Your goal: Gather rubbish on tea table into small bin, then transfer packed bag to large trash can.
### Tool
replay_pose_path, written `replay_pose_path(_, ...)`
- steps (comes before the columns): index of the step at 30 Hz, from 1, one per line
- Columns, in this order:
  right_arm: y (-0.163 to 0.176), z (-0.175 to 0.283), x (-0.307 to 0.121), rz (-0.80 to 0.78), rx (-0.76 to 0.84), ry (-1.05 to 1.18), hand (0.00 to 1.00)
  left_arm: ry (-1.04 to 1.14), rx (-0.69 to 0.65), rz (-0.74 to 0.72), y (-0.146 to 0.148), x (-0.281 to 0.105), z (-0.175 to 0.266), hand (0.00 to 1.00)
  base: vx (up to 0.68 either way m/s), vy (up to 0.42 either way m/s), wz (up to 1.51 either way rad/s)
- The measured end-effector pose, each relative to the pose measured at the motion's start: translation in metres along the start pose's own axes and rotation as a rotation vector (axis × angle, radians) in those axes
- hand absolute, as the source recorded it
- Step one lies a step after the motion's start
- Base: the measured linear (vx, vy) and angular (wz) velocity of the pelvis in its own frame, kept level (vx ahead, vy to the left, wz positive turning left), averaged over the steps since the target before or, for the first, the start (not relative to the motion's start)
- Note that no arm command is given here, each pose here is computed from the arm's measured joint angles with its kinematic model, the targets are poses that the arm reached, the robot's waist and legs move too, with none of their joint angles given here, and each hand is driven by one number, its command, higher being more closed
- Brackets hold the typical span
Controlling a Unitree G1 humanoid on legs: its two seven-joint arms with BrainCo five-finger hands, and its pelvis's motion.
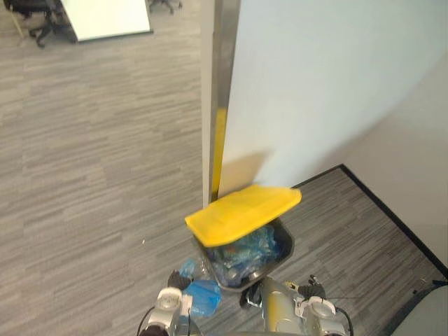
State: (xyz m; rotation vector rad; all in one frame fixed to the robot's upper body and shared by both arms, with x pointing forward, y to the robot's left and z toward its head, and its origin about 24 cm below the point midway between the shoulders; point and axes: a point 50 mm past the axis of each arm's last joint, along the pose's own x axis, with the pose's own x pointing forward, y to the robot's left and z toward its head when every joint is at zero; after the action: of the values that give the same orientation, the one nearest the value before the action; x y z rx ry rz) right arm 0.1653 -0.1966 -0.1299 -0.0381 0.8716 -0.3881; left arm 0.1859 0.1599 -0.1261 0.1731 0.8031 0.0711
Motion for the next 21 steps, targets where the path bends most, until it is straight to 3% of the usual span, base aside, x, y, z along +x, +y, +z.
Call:
replay_pose_path(12, 0.064, 0.165, -0.019, 0.151, -0.012, -0.539, 0.0, -0.396, -0.12, 0.034, 0.003, 0.001, 0.11, 1.0, -0.11, -0.047, 0.09)
replay_pose_path(14, 0.067, 0.179, -0.026, 0.16, -0.008, -0.594, 0.0, -0.425, -0.126, 0.047, 0.005, 0.0, 0.117, 1.0, -0.11, -0.052, 0.02)
replay_pose_path(17, 0.072, 0.236, -0.05, 0.174, -0.026, -0.803, 0.0, -0.546, -0.145, 0.055, 0.013, -0.01, 0.143, 1.0, -0.08, -0.058, -0.02)
replay_pose_path(21, 0.06, 0.289, -0.074, 0.135, -0.025, -0.981, 0.0, -0.656, -0.116, 0.036, 0.014, -0.02, 0.163, 1.0, -0.04, -0.048, 0.11)
